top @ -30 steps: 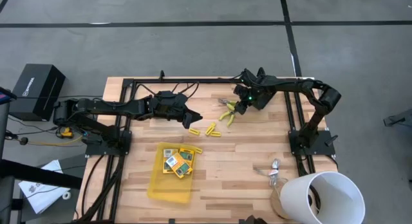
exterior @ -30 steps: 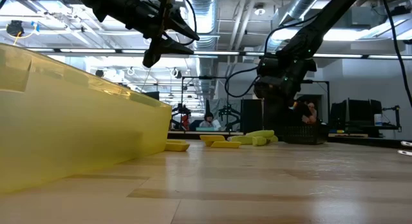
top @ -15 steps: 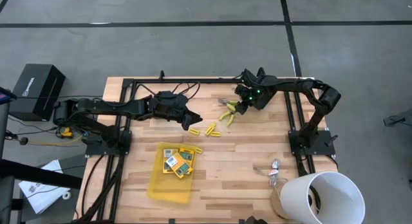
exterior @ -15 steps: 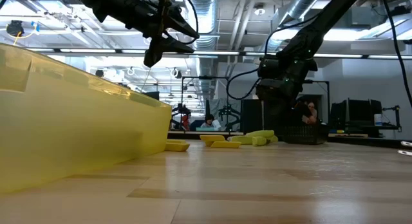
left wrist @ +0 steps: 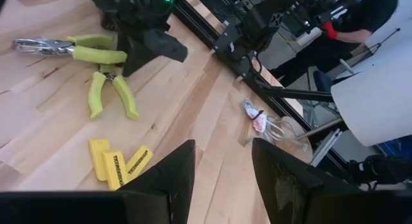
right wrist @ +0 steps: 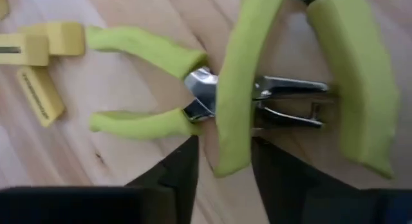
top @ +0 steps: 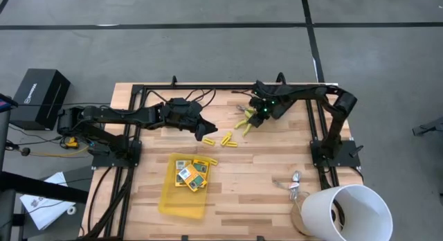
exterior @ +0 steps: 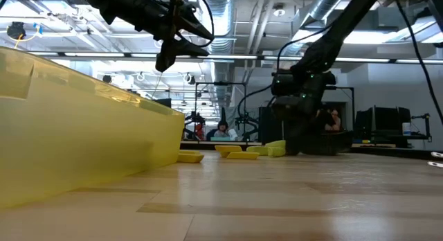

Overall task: Pick & Place School Supplies
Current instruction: Put the green puncher into the right black bin

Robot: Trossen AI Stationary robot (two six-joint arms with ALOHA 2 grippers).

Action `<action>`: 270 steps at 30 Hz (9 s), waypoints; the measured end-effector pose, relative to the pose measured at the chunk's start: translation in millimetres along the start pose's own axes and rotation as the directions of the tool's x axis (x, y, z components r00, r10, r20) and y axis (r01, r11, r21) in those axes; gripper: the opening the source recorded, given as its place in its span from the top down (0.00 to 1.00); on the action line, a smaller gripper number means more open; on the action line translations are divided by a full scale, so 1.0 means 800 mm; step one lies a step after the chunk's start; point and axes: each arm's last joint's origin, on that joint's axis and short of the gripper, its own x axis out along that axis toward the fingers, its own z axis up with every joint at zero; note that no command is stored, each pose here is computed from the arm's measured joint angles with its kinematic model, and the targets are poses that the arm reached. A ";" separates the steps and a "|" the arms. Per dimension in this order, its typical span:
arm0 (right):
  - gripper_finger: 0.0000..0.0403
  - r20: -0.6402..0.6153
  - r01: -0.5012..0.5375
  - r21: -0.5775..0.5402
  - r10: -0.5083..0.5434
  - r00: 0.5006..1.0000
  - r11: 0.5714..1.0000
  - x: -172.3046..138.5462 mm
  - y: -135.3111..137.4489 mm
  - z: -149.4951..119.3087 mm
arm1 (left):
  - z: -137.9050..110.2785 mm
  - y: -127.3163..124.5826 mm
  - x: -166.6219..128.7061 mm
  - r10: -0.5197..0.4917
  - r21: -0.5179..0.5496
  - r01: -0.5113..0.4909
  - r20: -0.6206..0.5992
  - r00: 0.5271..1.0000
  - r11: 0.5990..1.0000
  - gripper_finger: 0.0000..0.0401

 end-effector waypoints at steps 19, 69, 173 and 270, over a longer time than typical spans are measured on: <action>0.99 0.226 -0.039 -0.074 0.055 0.973 0.997 -0.092 0.029 0.056 | 0.003 0.004 -0.001 -0.001 0.021 0.001 0.002 1.000 1.000 0.63; 1.00 0.179 0.130 0.025 -0.132 0.975 0.991 -0.246 0.038 -0.062 | 0.021 0.026 -0.006 0.054 0.034 -0.056 0.061 0.997 0.998 0.63; 1.00 0.808 -0.983 0.115 -0.589 0.011 0.140 0.019 0.118 -0.005 | 0.014 0.015 -0.008 -0.246 -0.023 0.245 -0.147 0.958 0.969 0.63; 0.72 0.581 -0.132 0.661 -0.393 0.713 0.739 -0.192 0.156 -0.108 | 0.015 0.011 -0.009 -0.322 0.025 0.331 -0.176 0.930 0.943 0.63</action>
